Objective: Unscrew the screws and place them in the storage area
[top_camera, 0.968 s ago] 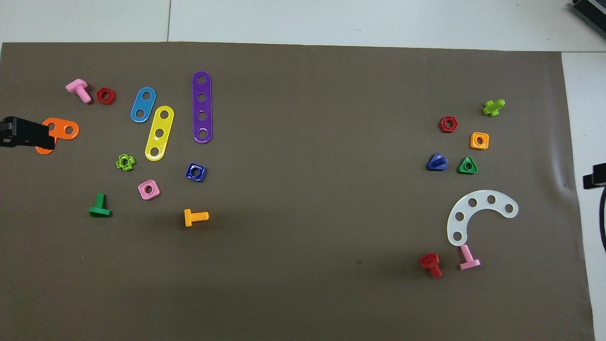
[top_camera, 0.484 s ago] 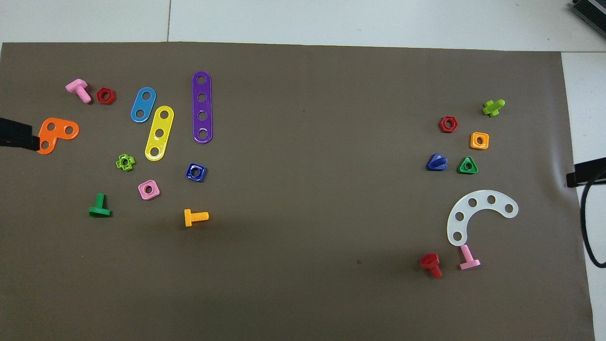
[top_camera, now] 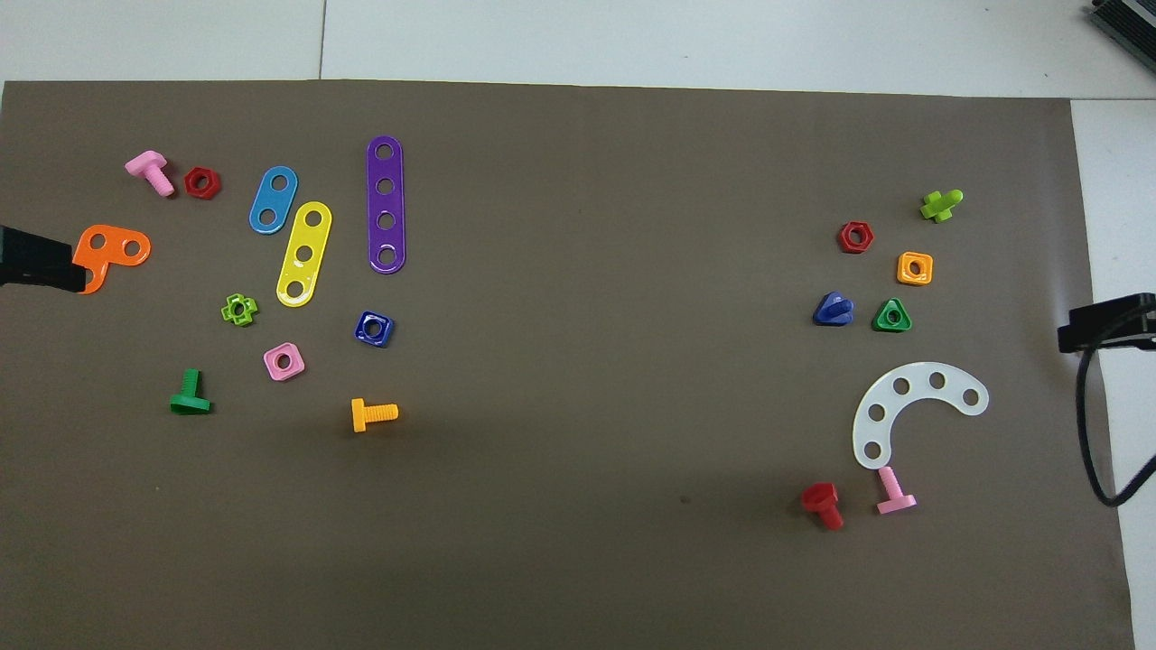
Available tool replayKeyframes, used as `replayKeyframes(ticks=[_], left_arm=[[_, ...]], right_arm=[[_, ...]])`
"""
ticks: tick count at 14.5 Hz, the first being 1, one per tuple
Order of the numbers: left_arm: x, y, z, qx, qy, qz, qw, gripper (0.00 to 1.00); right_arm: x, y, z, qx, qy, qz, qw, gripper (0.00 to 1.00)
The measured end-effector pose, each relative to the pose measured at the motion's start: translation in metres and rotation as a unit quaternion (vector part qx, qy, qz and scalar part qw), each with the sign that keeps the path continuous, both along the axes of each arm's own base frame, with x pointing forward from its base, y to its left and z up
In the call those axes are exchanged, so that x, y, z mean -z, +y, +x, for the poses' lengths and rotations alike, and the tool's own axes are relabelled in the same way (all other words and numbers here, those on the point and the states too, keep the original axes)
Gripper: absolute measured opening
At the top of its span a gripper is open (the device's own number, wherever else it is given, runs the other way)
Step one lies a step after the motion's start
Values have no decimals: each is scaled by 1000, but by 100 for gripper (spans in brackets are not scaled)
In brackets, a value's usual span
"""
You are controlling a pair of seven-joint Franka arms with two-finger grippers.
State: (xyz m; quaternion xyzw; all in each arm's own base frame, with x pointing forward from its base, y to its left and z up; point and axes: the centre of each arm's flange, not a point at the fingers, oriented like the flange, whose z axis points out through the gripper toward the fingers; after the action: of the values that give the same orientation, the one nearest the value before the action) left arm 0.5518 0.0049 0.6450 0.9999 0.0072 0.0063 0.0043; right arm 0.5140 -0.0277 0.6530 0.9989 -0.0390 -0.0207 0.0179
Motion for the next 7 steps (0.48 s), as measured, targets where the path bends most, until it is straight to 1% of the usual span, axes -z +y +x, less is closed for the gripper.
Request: replayKeyframes(ticks=[2,7], left_arm=[[7,0,-2,0,8,0,1000,100],[20,0,-8,0,22,-1,1000,100]], right_arm=[[3,10,1,3,1,-1,1000,100],[4,8,1,6,2,-2,1000,100]])
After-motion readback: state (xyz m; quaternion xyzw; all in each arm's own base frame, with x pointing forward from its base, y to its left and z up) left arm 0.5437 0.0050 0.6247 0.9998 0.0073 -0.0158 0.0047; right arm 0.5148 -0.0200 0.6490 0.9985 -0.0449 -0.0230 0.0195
